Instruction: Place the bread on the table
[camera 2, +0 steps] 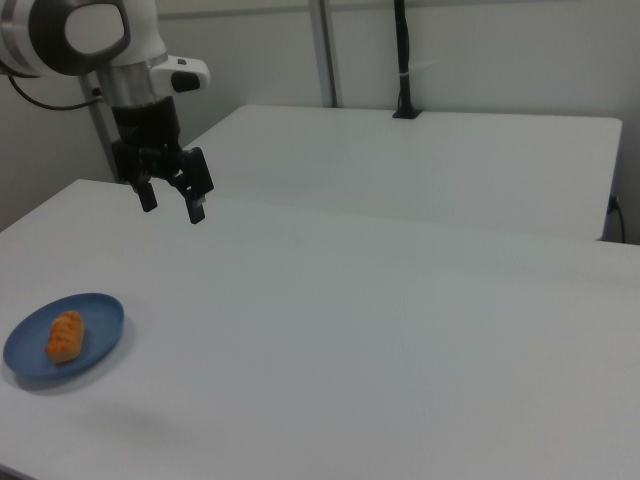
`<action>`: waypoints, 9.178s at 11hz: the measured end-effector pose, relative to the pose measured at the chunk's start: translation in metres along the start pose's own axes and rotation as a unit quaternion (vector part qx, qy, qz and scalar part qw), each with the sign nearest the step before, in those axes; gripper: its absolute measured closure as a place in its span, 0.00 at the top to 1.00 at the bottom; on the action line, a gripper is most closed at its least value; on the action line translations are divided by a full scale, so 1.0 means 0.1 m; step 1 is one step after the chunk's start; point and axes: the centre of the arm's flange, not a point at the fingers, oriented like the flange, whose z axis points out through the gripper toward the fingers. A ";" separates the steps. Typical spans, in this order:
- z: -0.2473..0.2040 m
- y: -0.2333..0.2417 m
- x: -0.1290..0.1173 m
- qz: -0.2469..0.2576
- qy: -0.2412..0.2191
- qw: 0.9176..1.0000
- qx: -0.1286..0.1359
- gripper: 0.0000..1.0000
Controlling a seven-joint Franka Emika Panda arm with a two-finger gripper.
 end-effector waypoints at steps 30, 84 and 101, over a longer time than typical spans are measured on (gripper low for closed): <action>2.41 -3.16 -0.60 -0.219 0.024 0.975 0.020 1.00; 2.83 -3.57 1.50 -0.064 0.209 0.972 0.083 1.00; 1.68 -2.83 1.61 -0.034 0.220 0.974 0.035 1.00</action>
